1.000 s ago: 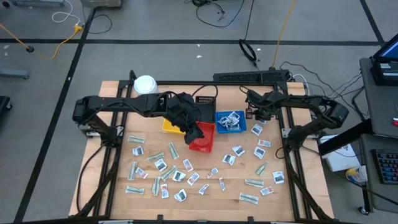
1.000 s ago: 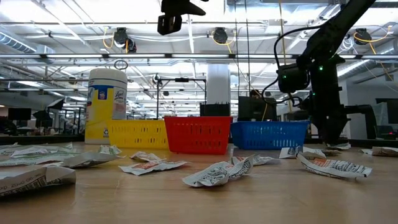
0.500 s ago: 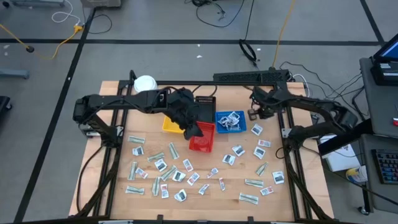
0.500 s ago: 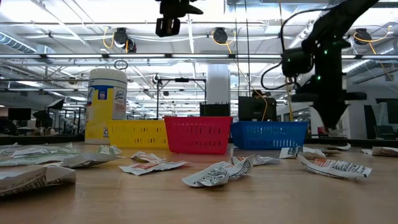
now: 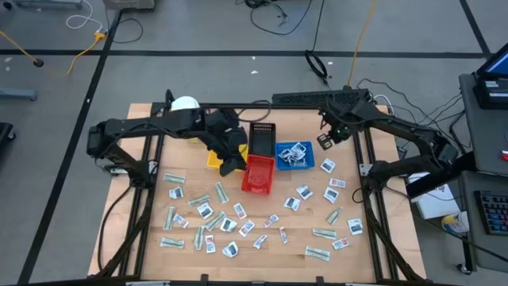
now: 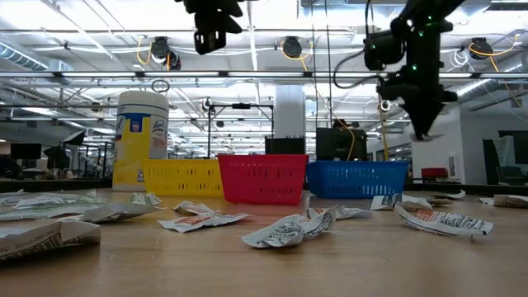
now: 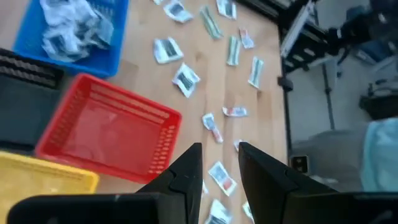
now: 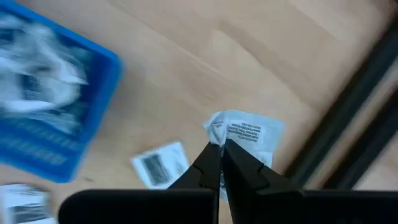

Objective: Pick & Place First Aid Supplies
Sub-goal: Put the towelette pack into the black bin

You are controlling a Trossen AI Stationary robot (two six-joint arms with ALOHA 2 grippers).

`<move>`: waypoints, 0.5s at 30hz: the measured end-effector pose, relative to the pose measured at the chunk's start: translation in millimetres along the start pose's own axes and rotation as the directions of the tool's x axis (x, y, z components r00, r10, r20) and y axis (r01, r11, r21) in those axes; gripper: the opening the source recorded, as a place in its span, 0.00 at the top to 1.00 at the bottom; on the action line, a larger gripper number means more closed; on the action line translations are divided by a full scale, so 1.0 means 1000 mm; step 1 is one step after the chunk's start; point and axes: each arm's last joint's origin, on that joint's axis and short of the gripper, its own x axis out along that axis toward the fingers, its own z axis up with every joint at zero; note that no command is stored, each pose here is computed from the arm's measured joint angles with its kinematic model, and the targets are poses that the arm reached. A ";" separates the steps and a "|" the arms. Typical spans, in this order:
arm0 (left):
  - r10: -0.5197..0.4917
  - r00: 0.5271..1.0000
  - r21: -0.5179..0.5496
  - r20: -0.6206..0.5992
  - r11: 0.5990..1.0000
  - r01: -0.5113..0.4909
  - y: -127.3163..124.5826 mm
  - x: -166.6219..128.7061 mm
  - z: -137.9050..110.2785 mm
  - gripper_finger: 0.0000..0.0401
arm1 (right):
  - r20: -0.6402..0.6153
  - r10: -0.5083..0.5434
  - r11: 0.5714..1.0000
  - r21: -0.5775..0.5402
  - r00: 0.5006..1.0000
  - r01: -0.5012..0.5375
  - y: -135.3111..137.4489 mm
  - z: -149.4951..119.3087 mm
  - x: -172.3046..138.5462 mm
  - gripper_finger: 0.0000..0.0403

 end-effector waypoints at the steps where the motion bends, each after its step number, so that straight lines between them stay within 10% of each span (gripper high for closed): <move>1: 0.018 1.000 -0.003 0.008 1.000 -0.018 0.001 -0.005 -0.006 0.73 | 0.008 0.017 1.000 -0.016 1.000 -0.017 0.003 0.003 -0.004 1.00; 15: 0.120 0.983 -0.095 0.140 0.990 -0.108 0.006 -0.058 -0.078 0.73 | 0.098 0.107 0.945 -0.318 0.989 -0.071 0.094 0.080 -0.032 1.00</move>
